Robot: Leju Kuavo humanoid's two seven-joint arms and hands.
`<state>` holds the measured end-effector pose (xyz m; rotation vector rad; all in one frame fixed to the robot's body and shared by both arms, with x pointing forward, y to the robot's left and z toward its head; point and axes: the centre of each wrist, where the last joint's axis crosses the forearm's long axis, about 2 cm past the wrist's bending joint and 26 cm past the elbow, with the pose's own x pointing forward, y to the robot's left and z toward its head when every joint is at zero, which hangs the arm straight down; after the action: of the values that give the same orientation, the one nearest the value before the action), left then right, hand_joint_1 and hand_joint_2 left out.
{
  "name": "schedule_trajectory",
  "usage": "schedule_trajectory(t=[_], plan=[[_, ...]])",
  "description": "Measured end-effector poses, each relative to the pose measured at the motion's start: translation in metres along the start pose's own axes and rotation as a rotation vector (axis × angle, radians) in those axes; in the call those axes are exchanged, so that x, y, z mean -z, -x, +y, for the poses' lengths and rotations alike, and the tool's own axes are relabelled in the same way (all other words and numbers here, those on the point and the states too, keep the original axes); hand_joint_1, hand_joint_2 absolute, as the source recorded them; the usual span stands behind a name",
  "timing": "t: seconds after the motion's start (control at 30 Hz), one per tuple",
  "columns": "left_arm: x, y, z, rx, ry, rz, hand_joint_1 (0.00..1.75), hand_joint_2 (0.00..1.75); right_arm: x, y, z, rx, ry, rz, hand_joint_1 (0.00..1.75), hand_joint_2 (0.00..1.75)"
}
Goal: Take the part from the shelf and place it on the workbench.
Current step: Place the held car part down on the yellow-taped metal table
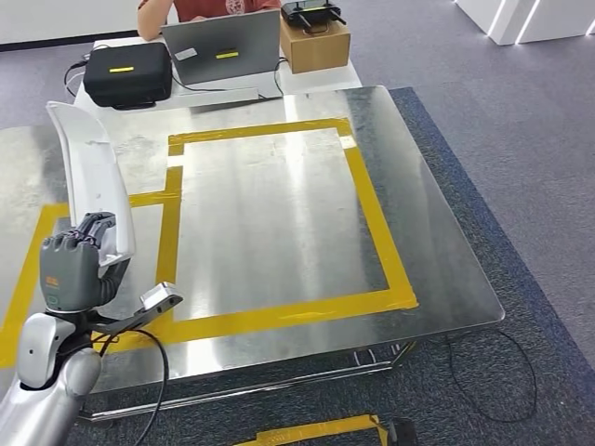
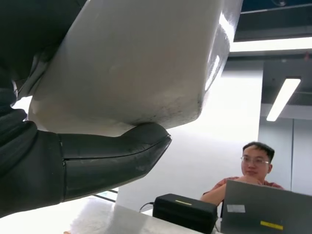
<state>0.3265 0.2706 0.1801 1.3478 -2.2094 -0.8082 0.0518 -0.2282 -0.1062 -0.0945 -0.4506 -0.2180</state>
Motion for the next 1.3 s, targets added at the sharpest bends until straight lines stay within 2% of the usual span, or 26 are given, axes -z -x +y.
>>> schedule_trajectory(t=[0.1, 0.2, 0.57, 1.0, 1.3], plan=[[0.012, 0.01, -0.008, 0.021, 0.07, 0.004, 1.75, 1.75, 0.0, -0.001, 0.0, -0.007, -0.005, -0.001, 0.0, 0.0], [0.014, 0.021, -0.016, 0.036, 0.142, 0.021, 1.75, 1.75, 0.001, -0.002, 0.0, -0.009, -0.006, 0.0, 0.0, 0.0], [0.009, 0.056, -0.036, 0.115, 0.36, 0.104, 1.75, 1.75, 0.001, -0.003, 0.001, -0.01, -0.011, 0.002, 0.0, 0.0], [0.001, 0.088, -0.038, 0.201, 0.482, 0.155, 1.75, 1.75, 0.001, -0.003, 0.001, -0.011, -0.012, 0.005, 0.0, 0.0], [-0.008, 0.091, -0.038, 0.217, 0.498, 0.134, 1.75, 1.75, 0.001, -0.003, 0.001, -0.012, -0.013, 0.005, 0.0, 0.0]])
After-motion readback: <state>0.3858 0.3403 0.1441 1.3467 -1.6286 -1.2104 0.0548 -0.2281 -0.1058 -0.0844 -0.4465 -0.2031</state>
